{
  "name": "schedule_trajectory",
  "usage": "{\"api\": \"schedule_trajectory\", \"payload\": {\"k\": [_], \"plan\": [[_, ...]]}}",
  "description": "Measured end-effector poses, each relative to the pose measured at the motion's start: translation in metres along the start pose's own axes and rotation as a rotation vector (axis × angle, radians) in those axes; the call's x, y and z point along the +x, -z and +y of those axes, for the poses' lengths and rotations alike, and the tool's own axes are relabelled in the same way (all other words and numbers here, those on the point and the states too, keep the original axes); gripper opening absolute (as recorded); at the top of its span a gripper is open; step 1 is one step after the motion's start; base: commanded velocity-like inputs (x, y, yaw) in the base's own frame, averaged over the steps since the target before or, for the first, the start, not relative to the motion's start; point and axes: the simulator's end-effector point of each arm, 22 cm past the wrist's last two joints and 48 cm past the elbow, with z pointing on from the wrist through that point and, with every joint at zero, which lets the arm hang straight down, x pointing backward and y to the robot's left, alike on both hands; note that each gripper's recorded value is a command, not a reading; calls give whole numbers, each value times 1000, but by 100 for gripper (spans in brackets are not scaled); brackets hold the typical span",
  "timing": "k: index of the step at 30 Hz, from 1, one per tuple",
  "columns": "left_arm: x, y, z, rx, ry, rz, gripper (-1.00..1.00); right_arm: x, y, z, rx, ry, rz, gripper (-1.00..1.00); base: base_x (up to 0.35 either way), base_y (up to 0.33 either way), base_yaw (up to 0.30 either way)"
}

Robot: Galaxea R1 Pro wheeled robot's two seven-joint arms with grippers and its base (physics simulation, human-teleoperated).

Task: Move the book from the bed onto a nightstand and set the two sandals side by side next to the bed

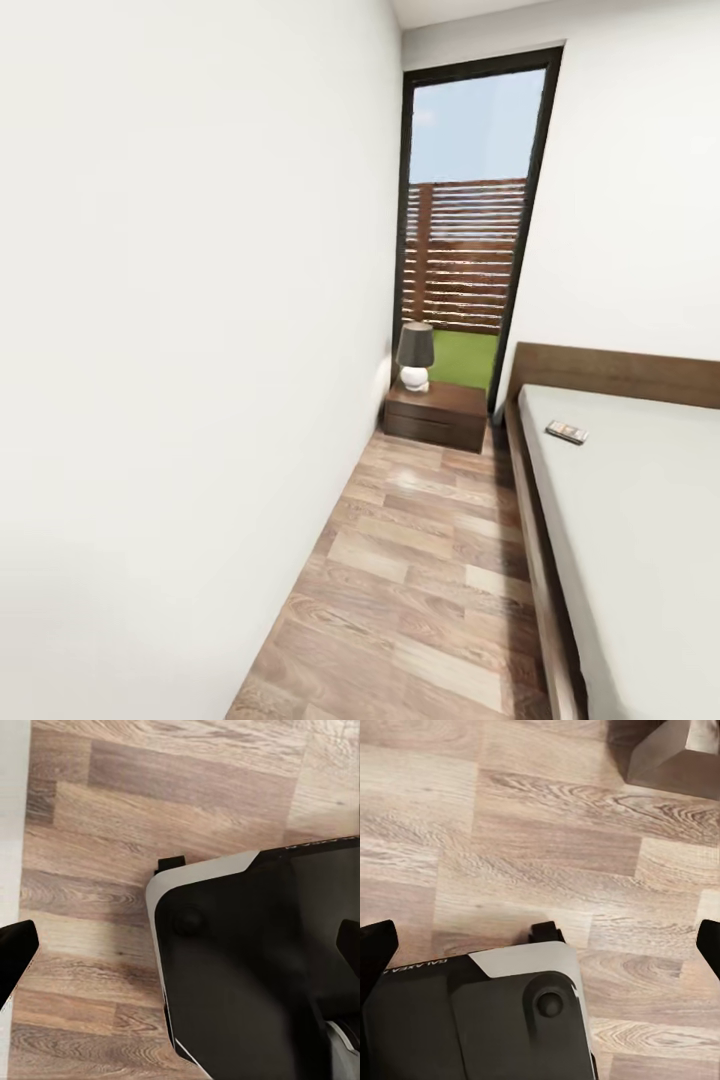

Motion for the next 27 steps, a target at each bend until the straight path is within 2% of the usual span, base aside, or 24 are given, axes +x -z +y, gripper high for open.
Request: {"api": "schedule_trajectory", "payload": {"k": [6,17,27], "plan": [[0,0,-1,1,-1,0,100,0,0,0,-1,0,-1,100,346,7,-78],[0,0,-2,3,-1,1,100,0,0,2,-5,1,0,100,348,2,-215],[1,0,-3,5,-3,4,100,0,0,2,-6,2,1,100,348,0,-50]]}}
